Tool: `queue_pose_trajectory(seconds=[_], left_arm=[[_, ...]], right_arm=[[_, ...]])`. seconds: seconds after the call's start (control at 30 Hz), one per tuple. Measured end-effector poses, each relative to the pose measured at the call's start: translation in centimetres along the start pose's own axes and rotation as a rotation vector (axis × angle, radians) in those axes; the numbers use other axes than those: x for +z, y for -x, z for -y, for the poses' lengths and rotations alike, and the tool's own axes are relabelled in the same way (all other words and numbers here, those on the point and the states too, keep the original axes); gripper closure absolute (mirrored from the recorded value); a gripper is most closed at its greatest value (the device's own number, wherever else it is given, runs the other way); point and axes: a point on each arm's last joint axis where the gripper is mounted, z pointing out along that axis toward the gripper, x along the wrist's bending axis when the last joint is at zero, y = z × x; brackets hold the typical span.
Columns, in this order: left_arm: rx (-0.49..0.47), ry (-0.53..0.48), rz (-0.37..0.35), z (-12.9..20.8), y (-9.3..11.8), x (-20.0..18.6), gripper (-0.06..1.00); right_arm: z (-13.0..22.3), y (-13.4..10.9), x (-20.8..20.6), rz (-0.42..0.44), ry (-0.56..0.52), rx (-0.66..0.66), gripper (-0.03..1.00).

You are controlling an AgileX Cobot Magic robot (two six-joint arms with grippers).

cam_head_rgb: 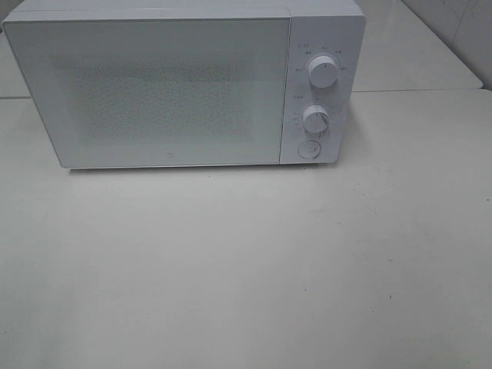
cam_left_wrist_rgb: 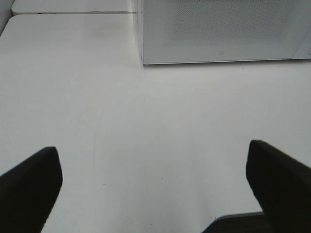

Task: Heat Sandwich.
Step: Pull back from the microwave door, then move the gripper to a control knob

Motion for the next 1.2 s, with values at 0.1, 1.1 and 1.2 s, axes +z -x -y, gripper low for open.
queue_pose_trajectory(seconds=[0.1, 1.1, 1.2], left_arm=[[0.0, 0.0, 0.0, 0.0, 0.0, 0.0, -0.02], [0.0, 0.0, 0.0, 0.0, 0.0, 0.0, -0.02], [0.0, 0.0, 0.0, 0.0, 0.0, 0.0, -0.02]], right_arm=[[0.0, 0.0, 0.0, 0.0, 0.0, 0.0, 0.23], [-1.6, -0.1, -0.6, -0.012, 0.161, 0.0, 0.23], [-2.5, -0.2, -0.3, -0.017, 0.231, 0.0, 0.23]])
